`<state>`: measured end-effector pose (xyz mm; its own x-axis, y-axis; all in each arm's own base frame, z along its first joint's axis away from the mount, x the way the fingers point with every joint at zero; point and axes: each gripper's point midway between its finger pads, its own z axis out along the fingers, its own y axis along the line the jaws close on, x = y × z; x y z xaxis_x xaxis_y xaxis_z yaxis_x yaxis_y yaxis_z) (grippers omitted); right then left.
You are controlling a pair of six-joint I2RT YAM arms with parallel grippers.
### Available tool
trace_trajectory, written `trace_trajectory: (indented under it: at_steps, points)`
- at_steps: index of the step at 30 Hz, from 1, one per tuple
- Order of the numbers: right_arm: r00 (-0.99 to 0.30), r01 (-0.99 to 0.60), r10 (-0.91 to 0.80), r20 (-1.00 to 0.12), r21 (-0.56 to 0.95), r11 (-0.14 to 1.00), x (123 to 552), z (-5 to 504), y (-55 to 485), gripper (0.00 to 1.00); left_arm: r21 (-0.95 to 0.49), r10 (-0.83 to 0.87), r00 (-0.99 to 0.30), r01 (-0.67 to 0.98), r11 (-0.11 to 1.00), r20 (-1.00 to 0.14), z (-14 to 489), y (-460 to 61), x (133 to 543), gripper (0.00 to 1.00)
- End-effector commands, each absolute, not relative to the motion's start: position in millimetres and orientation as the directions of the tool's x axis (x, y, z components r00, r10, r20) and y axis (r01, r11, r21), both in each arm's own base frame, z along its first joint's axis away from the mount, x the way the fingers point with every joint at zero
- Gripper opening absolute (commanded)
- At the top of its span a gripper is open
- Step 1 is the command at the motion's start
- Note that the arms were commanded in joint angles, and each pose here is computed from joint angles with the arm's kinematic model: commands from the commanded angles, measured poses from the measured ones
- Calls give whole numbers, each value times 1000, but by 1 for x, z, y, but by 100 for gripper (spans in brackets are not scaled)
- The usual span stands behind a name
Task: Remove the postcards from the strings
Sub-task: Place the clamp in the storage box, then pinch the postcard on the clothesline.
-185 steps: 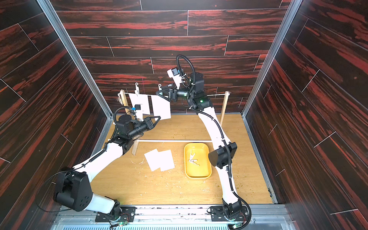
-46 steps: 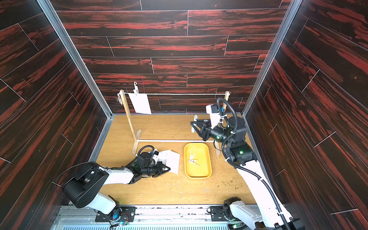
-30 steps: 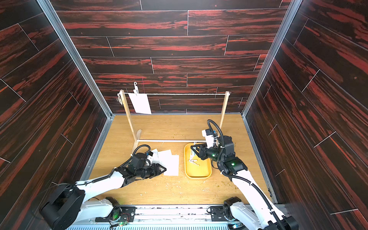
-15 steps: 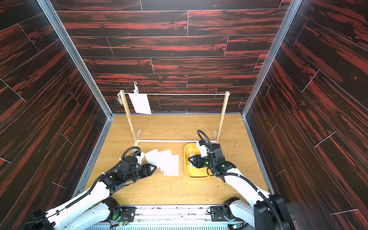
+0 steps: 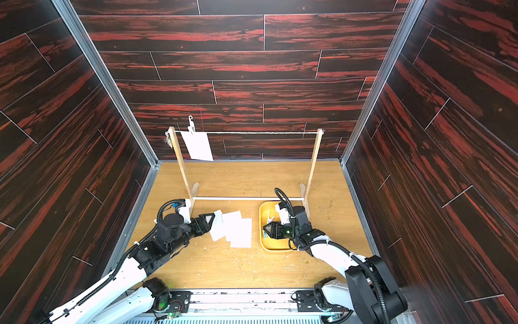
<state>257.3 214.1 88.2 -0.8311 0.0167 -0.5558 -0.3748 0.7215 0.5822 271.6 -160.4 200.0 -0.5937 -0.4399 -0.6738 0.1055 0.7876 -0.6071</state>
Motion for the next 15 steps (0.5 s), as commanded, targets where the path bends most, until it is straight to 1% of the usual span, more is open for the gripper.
trace_trajectory:
  at_steps: [1, 2, 4, 7, 8, 10, 11, 15]
  points:
    - [-799, -395, 27, -600, 559, 729, 262, 107, 213, 64, -602, -456, -534, 130, 788, -712, 230, -157, 288, 78]
    - [-792, -405, 28, -610, 559, 723, 262, 114, 214, 66, -607, -463, -526, 134, 783, -713, 235, -156, 291, 79]
    - [-771, -425, 34, -636, 554, 715, 264, 132, 214, 72, -624, -485, -505, 142, 769, -714, 247, -152, 299, 84]
    - [-742, -462, 37, -670, 550, 696, 264, 157, 216, 79, -636, -510, -467, 158, 755, -722, 266, -143, 308, 85]
    - [-732, -474, 39, -680, 549, 688, 263, 164, 217, 81, -637, -516, -457, 158, 755, -725, 271, -141, 311, 89]
    - [-705, -512, 42, -708, 549, 661, 262, 186, 221, 86, -633, -520, -427, 180, 753, -740, 287, -137, 316, 93]
    - [-695, -527, 44, -718, 550, 648, 261, 195, 223, 88, -630, -522, -415, 183, 755, -745, 292, -135, 318, 99]
    - [-659, -593, 43, -751, 553, 585, 258, 231, 233, 94, -628, -533, -368, 217, 748, -762, 316, -131, 332, 100]
